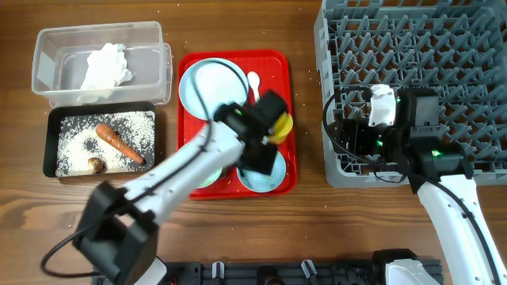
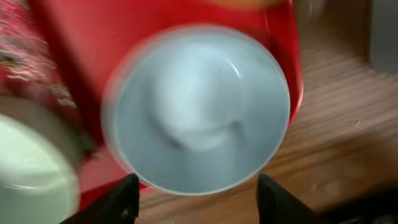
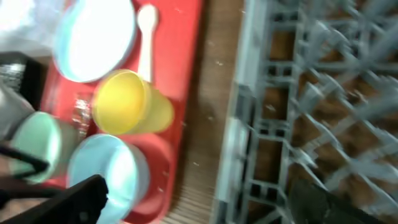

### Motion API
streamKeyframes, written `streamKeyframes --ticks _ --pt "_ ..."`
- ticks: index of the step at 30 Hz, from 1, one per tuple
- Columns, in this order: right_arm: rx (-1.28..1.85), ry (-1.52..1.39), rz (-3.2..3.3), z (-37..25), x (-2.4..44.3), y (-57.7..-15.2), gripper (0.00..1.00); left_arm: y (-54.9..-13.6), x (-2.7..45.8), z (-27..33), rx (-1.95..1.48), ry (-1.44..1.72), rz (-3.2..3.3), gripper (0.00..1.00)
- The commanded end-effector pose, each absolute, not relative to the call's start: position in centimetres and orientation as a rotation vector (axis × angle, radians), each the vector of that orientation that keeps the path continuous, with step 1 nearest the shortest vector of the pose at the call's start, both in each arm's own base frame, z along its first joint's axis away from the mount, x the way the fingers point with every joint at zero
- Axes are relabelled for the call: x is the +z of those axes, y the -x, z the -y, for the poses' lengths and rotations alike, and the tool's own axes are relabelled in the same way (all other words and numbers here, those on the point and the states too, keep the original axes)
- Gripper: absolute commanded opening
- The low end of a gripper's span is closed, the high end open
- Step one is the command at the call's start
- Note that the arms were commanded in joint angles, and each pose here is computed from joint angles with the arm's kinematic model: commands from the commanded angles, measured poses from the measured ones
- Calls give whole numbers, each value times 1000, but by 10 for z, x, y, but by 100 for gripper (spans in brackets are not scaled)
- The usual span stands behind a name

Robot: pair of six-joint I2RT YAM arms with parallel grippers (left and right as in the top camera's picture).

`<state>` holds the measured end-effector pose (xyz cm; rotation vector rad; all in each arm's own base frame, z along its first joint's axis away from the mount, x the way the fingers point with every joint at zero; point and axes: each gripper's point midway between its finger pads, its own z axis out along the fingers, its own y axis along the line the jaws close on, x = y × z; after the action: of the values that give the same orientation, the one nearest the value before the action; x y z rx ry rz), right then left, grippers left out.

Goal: Sort waste into correct bins and load items into the dishwasher rack
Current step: 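Return the blue bowl to the red tray with the left gripper, then grasp the blue bowl rim with the right gripper and lift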

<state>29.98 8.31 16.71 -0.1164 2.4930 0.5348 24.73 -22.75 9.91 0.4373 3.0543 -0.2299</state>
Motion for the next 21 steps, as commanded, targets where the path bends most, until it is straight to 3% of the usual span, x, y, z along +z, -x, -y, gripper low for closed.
streamKeyframes --ticks 1,3,7,12,16,21 --pt "733 142 -2421 -112 189 -303 94 -285 180 196 -347 -173 -2888 87" --pt "745 181 -2416 -126 189 -303 92 -295 198 173 -364 -70 -2831 95" --pt "701 239 -2504 -153 165 -298 89 -311 212 127 -348 128 -2780 99" --pt "637 341 -2694 -192 110 -280 82 -325 210 85 -312 312 -2760 100" --pt "561 394 -2805 -210 68 -270 68 -332 212 71 -307 369 -2731 100" --pt "375 278 -2911 -201 25 -272 59 -333 212 71 -306 371 -2730 100"
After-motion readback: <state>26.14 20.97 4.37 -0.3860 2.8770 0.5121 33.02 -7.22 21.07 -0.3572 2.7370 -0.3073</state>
